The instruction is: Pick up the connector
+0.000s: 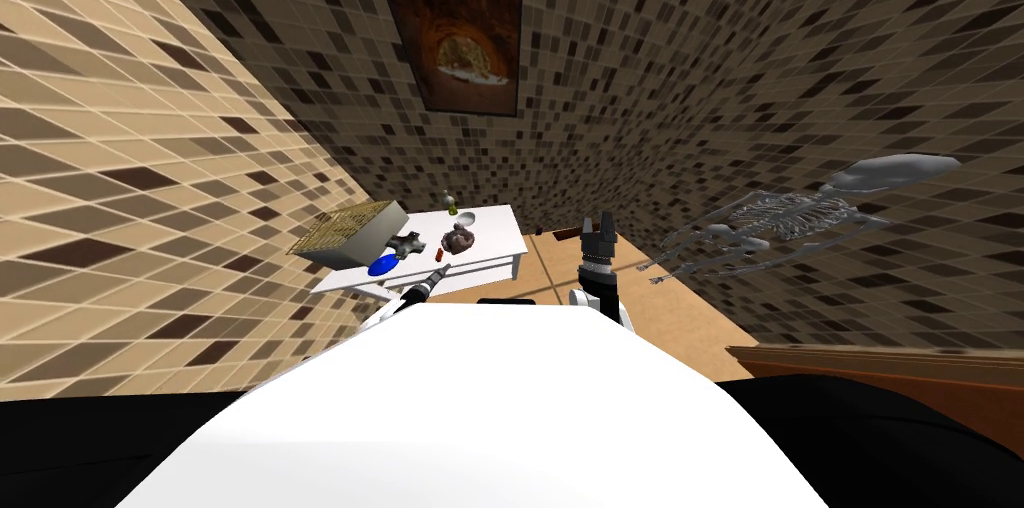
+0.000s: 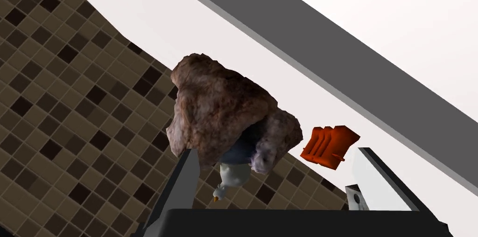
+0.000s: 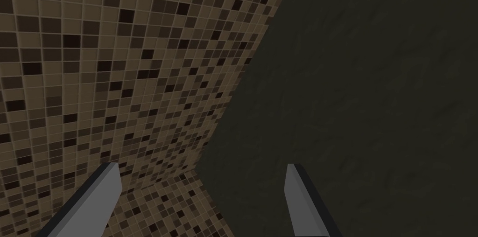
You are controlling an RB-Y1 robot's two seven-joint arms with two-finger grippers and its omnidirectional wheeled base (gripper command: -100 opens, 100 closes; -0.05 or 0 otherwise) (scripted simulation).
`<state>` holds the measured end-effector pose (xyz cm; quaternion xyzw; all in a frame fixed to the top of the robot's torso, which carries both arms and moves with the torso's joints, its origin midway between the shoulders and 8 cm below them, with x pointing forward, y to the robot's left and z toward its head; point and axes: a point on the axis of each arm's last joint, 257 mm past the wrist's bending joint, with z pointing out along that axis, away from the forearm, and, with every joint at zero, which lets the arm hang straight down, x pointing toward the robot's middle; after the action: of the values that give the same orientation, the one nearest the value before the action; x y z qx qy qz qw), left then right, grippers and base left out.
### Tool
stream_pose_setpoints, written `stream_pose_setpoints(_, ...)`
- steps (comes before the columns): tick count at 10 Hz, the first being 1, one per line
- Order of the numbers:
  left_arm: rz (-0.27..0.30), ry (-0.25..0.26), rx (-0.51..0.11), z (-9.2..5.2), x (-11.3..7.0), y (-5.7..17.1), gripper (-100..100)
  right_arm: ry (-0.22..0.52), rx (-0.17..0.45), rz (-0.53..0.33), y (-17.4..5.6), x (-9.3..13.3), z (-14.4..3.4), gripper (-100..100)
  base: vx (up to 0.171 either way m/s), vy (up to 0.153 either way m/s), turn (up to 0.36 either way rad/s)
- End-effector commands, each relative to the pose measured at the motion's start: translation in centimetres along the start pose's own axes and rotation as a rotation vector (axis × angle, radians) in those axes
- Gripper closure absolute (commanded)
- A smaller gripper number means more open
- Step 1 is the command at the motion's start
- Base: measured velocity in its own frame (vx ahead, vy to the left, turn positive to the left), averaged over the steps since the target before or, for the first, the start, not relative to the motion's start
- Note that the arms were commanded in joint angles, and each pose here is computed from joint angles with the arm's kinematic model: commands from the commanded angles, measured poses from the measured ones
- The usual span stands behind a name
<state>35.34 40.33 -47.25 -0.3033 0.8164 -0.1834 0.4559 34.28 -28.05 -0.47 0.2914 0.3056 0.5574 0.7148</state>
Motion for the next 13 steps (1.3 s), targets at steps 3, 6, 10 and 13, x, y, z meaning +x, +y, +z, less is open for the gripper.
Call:
stream_pose_setpoints(3, 0.105, 0.039, -0.085, 0.1, 0.0, 3.7, -100, 0.000, 0.000, 0.000, 0.0, 0.0, 0.0, 0, 0.046, 0.004, -0.044)
stream_pose_setpoints(6, 0.237, 0.080, -0.185, -0.1, -1.1, 8.0, -100, 0.000, 0.000, 0.000, 0.0, 0.0, 0.0, 0, 0.090, 0.012, -0.073)
stream_pose_setpoints(10, 0.371, 0.112, -0.278, -0.6, -3.1, 11.8, -100, 0.000, 0.000, 0.000, 0.0, 0.0, 0.0, 0, 0.101, 0.007, -0.055)
stream_pose_setpoints(13, 0.401, 0.117, -0.295, -0.8, -3.9, 12.4, 0, 0.000, 0.000, 0.000, 0.0, 0.0, 0.0, 0, 0.042, 0.009, -0.020)
